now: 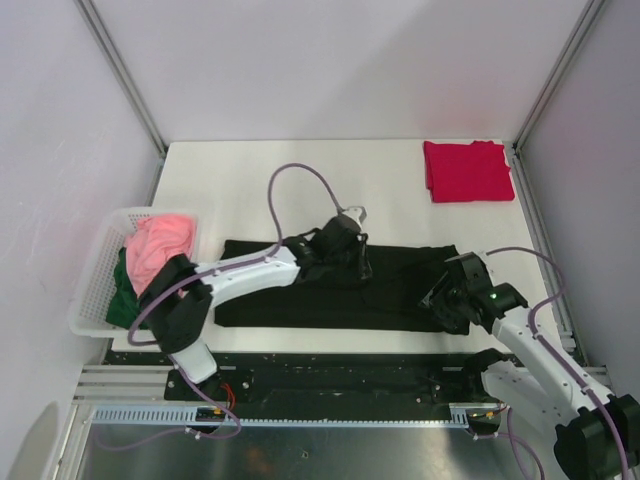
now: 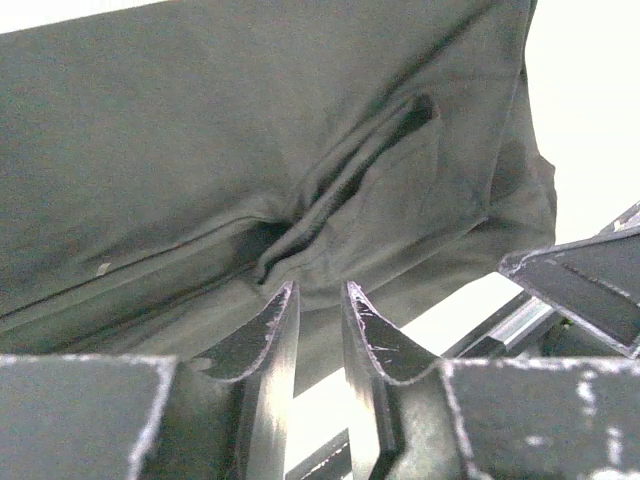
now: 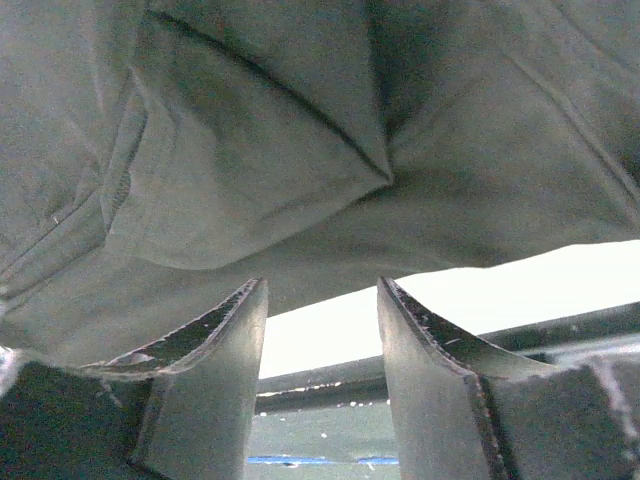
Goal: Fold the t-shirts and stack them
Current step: Fold the other side of the tshirt into a rectangle, then rotate the tshirt 90 degrees
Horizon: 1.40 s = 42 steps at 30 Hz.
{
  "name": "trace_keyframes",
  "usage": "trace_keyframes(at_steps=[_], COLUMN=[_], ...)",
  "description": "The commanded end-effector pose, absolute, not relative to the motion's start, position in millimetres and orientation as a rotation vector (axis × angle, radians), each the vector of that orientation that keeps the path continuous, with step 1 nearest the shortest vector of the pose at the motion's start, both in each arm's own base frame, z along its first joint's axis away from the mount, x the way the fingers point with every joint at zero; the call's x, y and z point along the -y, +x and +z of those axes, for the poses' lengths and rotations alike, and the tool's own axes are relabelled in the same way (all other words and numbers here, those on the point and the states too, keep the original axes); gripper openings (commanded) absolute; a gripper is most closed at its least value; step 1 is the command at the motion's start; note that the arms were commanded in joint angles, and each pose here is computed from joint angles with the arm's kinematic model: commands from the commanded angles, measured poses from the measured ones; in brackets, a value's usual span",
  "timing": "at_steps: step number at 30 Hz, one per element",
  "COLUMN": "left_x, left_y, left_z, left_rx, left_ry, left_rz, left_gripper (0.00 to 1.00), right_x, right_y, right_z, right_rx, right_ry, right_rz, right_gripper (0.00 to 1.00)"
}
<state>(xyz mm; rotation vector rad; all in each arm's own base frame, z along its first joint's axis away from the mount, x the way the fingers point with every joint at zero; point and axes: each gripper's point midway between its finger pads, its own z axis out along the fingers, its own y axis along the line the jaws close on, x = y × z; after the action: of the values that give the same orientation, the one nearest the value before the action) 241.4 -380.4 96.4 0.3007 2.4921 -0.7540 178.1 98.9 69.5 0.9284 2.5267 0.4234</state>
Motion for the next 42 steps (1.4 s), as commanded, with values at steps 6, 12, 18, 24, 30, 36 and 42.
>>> trace_keyframes(at_steps=[6, 12, 18, 24, 30, 36, 42], left_x=[319, 290, 260, 248, 238, 227, 213], left_y=[266, 286, 296, 287, 287, 286, 286], left_z=[130, 116, 96, 86, 88, 94, 100], left_rx=[-2.422, -2.52, -2.59, -2.613, -2.596, -2.576, -2.551], left_ry=[0.202, 0.129, 0.071, 0.037, 0.021, -0.015, -0.075], left_rz=[-0.794, -0.763, -0.686, -0.654, -0.632, -0.628, -0.629], left_gripper=[0.31, 0.32, 0.32, 0.32, 0.32, 0.32, 0.32], right_x=[-86, -89, -77, -63, -65, -81, -113], right_y=[157, 160, 169, 178, 192, 222, 279], right_z=[55, 40, 38, 31, 25, 23, 28], right_rx=[-2.411, -2.371, -2.286, -2.251, -2.285, -2.363, -2.482], right_ry=[1.316, 1.397, 1.414, 1.403, 1.344, 1.171, 0.891], right_rz=[0.368, 0.406, 0.374, 0.307, 0.299, 0.301, 0.155], right_gripper=[0.6, 0.66, 0.72, 0.72, 0.69, 0.59, 0.56])
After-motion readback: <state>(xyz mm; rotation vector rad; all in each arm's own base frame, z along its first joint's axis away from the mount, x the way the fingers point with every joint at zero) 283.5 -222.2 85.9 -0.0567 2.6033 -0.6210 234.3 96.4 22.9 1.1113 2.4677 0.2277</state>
